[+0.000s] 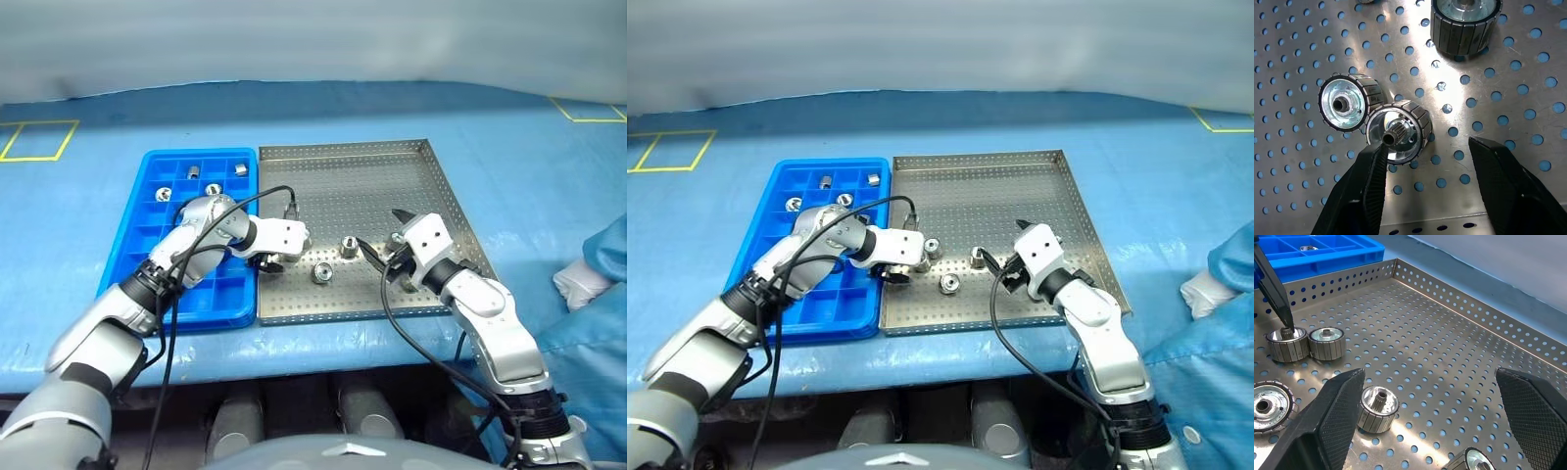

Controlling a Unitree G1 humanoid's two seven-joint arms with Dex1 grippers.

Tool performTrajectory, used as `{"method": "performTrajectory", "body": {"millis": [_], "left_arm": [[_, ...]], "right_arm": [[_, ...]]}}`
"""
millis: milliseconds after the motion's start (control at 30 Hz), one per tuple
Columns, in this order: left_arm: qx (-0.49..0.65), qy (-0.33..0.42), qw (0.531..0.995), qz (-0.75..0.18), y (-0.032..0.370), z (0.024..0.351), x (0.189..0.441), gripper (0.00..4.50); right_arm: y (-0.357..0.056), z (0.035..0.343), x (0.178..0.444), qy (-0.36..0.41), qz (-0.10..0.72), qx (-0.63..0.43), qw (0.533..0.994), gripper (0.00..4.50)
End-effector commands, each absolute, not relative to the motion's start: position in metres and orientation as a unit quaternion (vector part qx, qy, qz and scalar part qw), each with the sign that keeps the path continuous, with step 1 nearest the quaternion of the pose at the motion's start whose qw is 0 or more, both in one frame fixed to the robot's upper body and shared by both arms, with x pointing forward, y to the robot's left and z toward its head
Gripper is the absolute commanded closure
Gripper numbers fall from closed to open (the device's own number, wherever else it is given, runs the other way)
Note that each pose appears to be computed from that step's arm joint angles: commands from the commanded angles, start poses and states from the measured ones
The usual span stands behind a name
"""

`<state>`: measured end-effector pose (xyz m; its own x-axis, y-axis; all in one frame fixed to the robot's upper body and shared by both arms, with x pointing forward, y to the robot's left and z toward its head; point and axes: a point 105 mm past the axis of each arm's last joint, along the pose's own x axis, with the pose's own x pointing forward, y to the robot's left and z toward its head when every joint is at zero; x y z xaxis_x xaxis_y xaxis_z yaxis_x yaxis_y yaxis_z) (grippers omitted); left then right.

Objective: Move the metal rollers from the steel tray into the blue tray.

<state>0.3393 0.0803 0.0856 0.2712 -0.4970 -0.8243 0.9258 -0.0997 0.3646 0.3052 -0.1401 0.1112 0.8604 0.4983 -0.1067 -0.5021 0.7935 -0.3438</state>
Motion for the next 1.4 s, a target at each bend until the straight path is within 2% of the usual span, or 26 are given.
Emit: {"method": "performTrajectory", "body": {"millis": [33, 200, 300, 433, 467, 767, 967, 1133, 1267, 1400], "left_arm": [[0.484, 0.227, 0.639, -0.553, 0.076, 0.081, 0.345, 1.67], [0.481, 0.227, 0.647, -0.547, 0.071, 0.077, 0.349, 1.67], [0.478, 0.223, 0.651, -0.546, 0.068, 0.077, 0.350, 2.24], [0.471, 0.217, 0.653, -0.551, 0.067, 0.079, 0.349, 3.52], [0.467, 0.216, 0.657, -0.551, 0.067, 0.080, 0.349, 3.66], [0.451, 0.203, 0.679, -0.542, 0.070, 0.085, 0.351, 3.67], [0.363, 0.143, 0.729, -0.563, 0.063, 0.126, 0.353, 3.67], [0.261, 0.107, 0.757, -0.589, 0.066, 0.161, 0.342, 3.67], [0.187, 0.106, 0.778, -0.590, 0.073, 0.169, 0.335, 3.67], [0.220, 0.074, 0.771, -0.593, 0.074, 0.160, 0.322, 3.67]], "right_arm": [[-0.141, 0.122, 0.304, -0.018, 0.256, -0.188, 0.948, 0.00], [-0.143, 0.122, 0.303, -0.016, 0.252, -0.191, 0.948, 0.00], [-0.144, 0.122, 0.304, -0.017, 0.250, -0.192, 0.949, 0.00], [-0.145, 0.123, 0.304, -0.017, 0.248, -0.193, 0.949, 0.00], [-0.145, 0.123, 0.304, -0.017, 0.248, -0.194, 0.949, 0.00], [-0.141, 0.122, 0.306, -0.017, 0.254, -0.195, 0.947, 0.00], [-0.141, 0.122, 0.306, -0.017, 0.255, -0.196, 0.947, 0.00], [-0.145, 0.124, 0.307, -0.025, 0.236, -0.184, 0.954, 0.00], [-0.139, 0.137, 0.302, -0.060, 0.247, -0.089, 0.963, 0.00], [-0.138, 0.160, 0.299, -0.103, 0.243, 0.045, 0.963, 0.00]]}}
